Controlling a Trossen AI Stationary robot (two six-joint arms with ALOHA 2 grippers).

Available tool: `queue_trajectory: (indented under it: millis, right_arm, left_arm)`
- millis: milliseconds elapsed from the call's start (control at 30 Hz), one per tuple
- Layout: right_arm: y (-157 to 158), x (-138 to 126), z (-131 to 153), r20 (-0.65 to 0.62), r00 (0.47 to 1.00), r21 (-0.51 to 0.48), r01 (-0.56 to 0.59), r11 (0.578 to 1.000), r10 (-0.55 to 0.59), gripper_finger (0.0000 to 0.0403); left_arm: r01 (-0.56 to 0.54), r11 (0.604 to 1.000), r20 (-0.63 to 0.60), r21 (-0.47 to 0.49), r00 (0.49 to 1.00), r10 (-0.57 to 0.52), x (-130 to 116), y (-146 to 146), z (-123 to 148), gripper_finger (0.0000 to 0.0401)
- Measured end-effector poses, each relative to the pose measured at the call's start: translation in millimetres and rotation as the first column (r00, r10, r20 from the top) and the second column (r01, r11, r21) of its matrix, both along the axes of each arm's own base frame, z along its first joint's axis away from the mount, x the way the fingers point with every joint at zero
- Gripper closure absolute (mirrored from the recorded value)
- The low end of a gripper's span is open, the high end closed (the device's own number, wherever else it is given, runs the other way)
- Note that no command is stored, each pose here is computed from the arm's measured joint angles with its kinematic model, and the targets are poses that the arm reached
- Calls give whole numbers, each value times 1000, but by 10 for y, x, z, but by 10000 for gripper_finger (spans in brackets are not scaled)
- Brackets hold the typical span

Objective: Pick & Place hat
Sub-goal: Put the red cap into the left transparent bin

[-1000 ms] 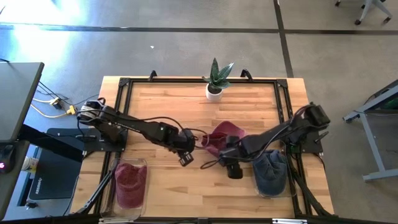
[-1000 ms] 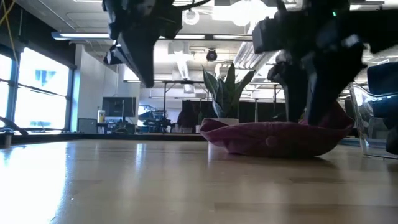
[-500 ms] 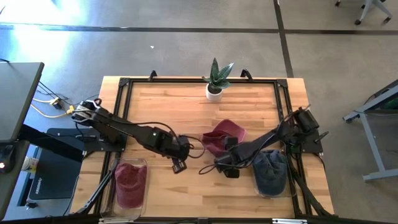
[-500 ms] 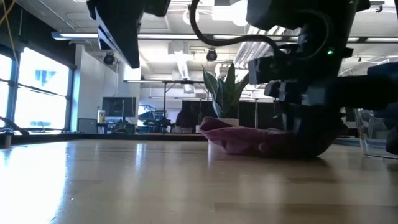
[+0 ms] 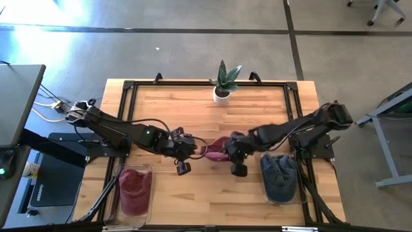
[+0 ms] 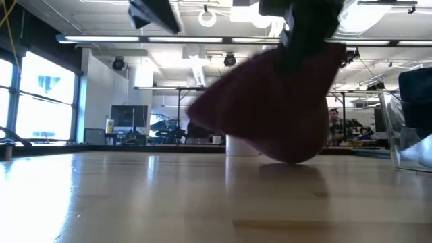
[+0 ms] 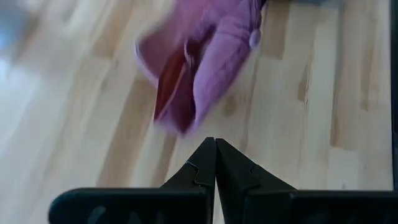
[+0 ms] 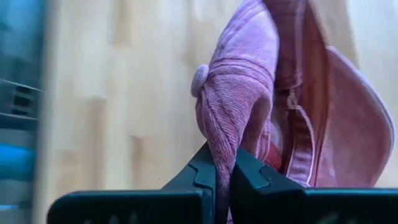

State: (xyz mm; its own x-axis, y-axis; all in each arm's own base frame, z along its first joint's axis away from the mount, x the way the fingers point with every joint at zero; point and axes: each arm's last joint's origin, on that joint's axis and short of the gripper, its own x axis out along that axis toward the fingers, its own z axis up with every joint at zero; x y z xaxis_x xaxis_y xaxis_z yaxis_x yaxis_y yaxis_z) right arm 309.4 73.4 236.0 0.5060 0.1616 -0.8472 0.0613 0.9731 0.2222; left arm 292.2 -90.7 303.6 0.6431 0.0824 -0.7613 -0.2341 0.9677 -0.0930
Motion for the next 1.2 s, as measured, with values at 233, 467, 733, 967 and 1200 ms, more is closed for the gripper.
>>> queue_trajectory:
  millis: [233,467,733,967,1200]
  right_arm:
    - [-214,5,220,96,995,165,-28,986,12,397]
    - [-285,25,230,109,994,193,-34,981,13,389]
    - [-364,96,324,209,978,272,-72,960,14,391]
    - [-368,62,418,251,968,276,-84,957,12,398]
    - [-366,25,466,259,966,282,-86,956,10,391]
  left_arm:
    - [255,945,205,204,933,-296,164,-65,192,376]
    - [310,895,262,320,879,-398,373,-134,132,247]
    - [161,901,152,403,959,-239,478,-111,-140,138]
    - [155,915,97,372,974,-204,452,-104,-219,173]
    - [225,919,100,323,958,-270,458,-131,-215,280]
